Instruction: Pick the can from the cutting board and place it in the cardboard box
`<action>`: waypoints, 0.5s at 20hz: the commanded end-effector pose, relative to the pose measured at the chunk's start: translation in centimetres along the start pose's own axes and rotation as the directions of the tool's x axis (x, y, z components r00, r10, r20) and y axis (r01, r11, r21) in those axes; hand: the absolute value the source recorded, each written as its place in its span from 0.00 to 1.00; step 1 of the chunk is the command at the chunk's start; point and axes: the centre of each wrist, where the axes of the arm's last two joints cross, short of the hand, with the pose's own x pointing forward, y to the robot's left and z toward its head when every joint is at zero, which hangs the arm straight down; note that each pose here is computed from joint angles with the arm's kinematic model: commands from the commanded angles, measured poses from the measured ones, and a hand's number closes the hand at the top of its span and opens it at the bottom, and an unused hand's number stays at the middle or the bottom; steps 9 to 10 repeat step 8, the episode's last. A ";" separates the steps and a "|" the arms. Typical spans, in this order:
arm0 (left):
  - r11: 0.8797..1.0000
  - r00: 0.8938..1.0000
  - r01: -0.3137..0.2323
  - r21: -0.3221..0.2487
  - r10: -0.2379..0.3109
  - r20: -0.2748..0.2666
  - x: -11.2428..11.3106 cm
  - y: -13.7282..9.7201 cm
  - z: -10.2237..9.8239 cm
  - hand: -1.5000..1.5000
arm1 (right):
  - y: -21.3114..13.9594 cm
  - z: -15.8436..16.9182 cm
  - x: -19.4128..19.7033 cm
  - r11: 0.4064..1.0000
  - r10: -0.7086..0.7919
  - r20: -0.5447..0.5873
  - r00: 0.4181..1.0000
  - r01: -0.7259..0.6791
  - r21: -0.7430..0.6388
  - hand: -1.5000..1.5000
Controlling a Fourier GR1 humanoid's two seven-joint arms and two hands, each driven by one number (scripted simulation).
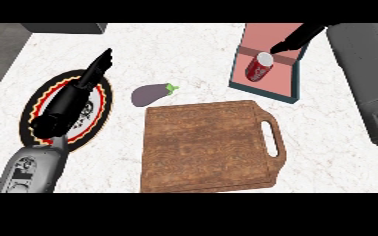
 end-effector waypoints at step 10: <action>1.000 1.000 -0.001 -0.023 0.001 0.021 -0.7 -0.6 -0.3 0.50 | -4.4 4.4 -2.9 0.849 -0.409 0.038 0.912 0.396 -0.350 0.00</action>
